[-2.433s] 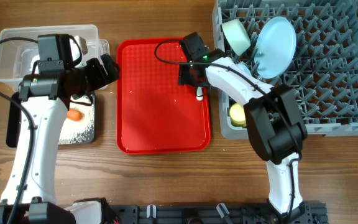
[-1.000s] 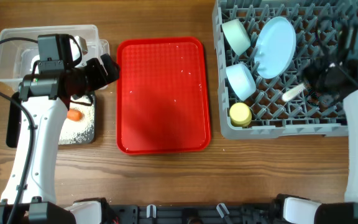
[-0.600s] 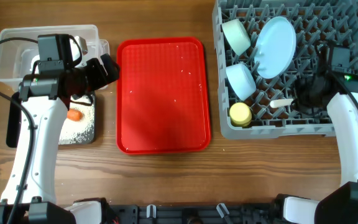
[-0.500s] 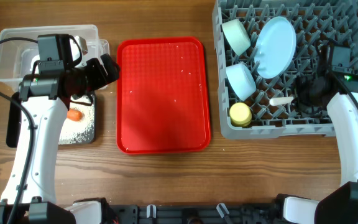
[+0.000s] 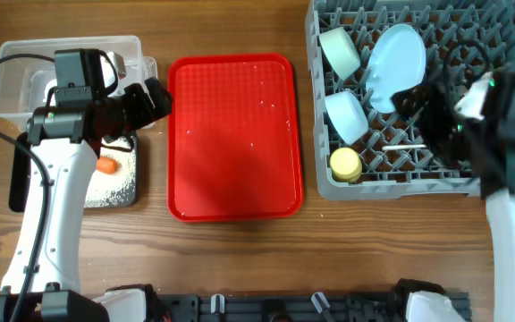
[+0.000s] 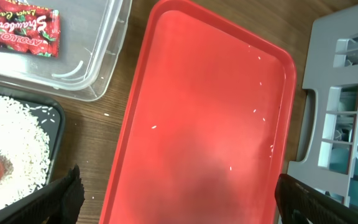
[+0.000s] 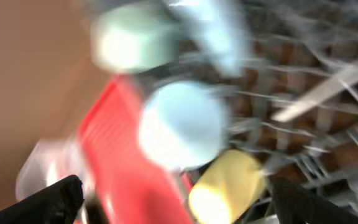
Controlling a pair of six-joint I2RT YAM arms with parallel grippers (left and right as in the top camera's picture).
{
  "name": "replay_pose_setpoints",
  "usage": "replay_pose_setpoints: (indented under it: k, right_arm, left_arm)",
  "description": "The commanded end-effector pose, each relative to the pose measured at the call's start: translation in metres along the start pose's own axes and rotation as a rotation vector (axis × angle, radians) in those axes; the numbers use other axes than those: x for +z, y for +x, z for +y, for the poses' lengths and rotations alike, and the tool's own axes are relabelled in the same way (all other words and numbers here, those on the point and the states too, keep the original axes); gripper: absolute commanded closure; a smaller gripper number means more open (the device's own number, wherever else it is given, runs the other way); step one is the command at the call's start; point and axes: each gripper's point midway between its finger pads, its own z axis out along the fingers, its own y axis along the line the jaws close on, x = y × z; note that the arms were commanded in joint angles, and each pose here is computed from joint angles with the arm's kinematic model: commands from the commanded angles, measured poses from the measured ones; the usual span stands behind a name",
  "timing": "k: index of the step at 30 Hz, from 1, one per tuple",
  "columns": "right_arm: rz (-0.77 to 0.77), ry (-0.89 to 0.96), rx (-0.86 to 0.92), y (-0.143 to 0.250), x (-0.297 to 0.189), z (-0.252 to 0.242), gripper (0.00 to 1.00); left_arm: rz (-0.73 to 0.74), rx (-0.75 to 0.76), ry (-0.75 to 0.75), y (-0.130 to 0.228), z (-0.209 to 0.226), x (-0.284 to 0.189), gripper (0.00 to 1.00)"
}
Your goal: Sort waste into correct bins and load items into the dishwasher rack
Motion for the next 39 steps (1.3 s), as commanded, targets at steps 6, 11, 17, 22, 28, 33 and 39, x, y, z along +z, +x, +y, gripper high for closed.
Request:
replay_pose_setpoints:
  k: [6,11,17,22,28,33,39]
  right_arm:
    - [-0.264,-0.041,-0.490,0.023,-0.092,0.040,0.00]
    - [-0.218,0.034,-0.468,0.020,-0.076,0.026,0.00]
    - [-0.134,-0.164,-0.992,0.041,-0.053,0.056,0.00]
    - [-0.362,-0.311,-1.225,0.069,-0.046,0.056,0.00]
    - [-0.708,-0.412,-1.475,0.118,-0.024,0.025,0.00]
    - [-0.817,-0.383,-1.414,0.127,-0.018,0.002,0.00]
    - [-0.865,-0.353,-1.130,0.108,-0.011,-0.017,0.00]
  left_arm:
    - [-0.001,0.023,0.003,-0.002,-0.002,0.000,0.00]
    - [-0.001,0.023,0.003,-0.002,-0.002,0.000,0.00]
    - [-0.001,0.023,0.003,-0.002,-0.002,0.000,0.00]
    - [-0.001,0.023,0.003,-0.002,-0.002,0.000,0.00]
    - [-0.001,0.023,0.003,-0.002,-0.002,0.000,0.00]
    - [0.000,0.023,0.003,-0.002,-0.002,0.000,0.00]
    - [-0.001,0.023,0.003,-0.002,-0.002,0.000,0.00]
